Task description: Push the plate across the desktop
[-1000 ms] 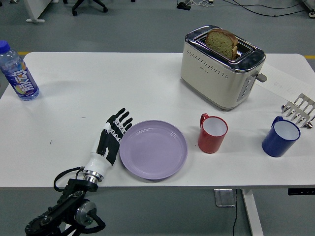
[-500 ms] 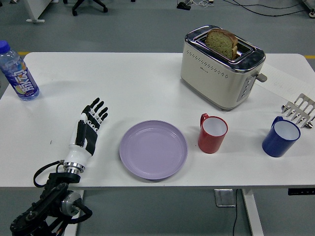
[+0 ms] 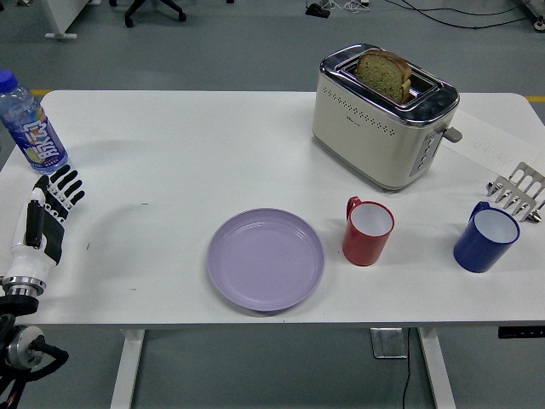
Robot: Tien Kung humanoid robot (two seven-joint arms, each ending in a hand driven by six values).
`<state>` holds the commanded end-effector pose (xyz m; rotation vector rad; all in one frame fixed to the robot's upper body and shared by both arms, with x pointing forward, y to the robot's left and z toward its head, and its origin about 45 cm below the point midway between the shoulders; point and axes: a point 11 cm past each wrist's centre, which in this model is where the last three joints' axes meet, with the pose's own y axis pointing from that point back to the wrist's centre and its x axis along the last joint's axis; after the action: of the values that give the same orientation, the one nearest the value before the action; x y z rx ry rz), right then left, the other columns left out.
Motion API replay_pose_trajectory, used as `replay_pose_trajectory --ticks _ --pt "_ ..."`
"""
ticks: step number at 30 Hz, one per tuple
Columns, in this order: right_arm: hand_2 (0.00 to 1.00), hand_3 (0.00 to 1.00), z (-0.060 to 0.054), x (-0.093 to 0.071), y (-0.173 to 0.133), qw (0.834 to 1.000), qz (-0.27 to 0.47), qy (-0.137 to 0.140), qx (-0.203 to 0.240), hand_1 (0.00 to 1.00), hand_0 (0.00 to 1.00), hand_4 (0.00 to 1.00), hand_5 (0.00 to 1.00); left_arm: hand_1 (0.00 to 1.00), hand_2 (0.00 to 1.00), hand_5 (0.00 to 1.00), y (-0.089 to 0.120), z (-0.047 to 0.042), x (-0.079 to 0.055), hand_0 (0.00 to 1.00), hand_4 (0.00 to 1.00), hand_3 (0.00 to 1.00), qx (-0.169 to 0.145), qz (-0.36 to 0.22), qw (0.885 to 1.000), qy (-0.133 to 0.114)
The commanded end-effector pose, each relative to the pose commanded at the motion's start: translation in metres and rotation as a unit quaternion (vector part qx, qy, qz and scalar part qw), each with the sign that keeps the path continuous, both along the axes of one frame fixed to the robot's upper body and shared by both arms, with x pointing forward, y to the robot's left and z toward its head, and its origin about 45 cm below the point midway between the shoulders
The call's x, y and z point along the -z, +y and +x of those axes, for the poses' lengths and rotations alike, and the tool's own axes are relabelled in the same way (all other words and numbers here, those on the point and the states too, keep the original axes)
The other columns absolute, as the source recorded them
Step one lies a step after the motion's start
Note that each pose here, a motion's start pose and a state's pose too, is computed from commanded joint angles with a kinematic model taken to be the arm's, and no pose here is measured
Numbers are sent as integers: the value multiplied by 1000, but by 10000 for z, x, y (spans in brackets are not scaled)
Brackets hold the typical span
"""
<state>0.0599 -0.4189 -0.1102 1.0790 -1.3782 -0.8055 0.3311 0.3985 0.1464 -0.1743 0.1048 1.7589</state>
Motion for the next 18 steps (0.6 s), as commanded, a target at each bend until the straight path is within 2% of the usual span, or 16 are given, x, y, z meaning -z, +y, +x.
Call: replay_pose_trajectory --ticks 4,8,18 --pt "650 615 -9 4 7 1000 1 1 2 545 600 144 356 834 835 998 218 -76 -17 825 481 792 -20 -7 1000 8" --pt "650 615 -20 6 10 1000 1 2 2 545 600 144 356 834 835 998 338 -142 -14 825 481 792 -29 -9 999 17" --pt "649 614 -69 13 10 1000 1 7 4 545 600 143 356 835 825 998 474 -243 -43 825 491 779 -45 -13 999 12"
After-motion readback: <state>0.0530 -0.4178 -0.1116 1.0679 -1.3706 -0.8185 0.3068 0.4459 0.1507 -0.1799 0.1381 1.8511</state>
